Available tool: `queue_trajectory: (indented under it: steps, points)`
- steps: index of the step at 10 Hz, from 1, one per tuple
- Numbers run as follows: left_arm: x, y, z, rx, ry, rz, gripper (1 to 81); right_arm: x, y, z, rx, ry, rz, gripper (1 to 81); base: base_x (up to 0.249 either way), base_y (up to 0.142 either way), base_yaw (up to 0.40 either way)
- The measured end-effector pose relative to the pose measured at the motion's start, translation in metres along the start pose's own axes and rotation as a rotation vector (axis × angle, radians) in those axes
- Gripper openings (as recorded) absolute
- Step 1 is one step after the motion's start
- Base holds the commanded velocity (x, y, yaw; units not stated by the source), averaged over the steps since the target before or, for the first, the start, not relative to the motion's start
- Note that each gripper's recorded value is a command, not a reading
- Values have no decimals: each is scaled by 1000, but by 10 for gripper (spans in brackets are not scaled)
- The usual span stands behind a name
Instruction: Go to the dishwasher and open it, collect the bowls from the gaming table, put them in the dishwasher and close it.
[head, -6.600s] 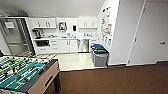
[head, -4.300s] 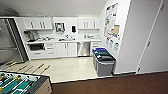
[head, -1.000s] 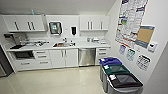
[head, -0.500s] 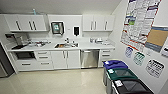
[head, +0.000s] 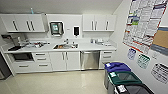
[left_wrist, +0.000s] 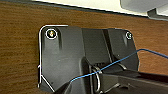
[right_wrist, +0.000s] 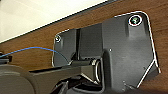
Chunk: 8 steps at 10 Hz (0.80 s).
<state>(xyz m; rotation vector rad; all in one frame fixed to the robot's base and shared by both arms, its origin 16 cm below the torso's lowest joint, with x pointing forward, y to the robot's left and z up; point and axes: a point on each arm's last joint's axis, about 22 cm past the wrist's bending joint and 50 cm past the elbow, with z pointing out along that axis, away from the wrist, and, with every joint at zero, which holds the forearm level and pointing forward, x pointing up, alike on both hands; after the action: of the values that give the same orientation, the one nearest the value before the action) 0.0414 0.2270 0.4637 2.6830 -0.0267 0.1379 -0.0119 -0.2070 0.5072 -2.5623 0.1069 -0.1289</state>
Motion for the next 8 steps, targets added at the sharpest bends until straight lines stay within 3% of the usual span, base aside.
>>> queue_trajectory:
  steps: [8]
  points:
    - [-1,2,1,-2,-1,0,811,-1,3,-2,-4,-1,-1,811,153,0,0]
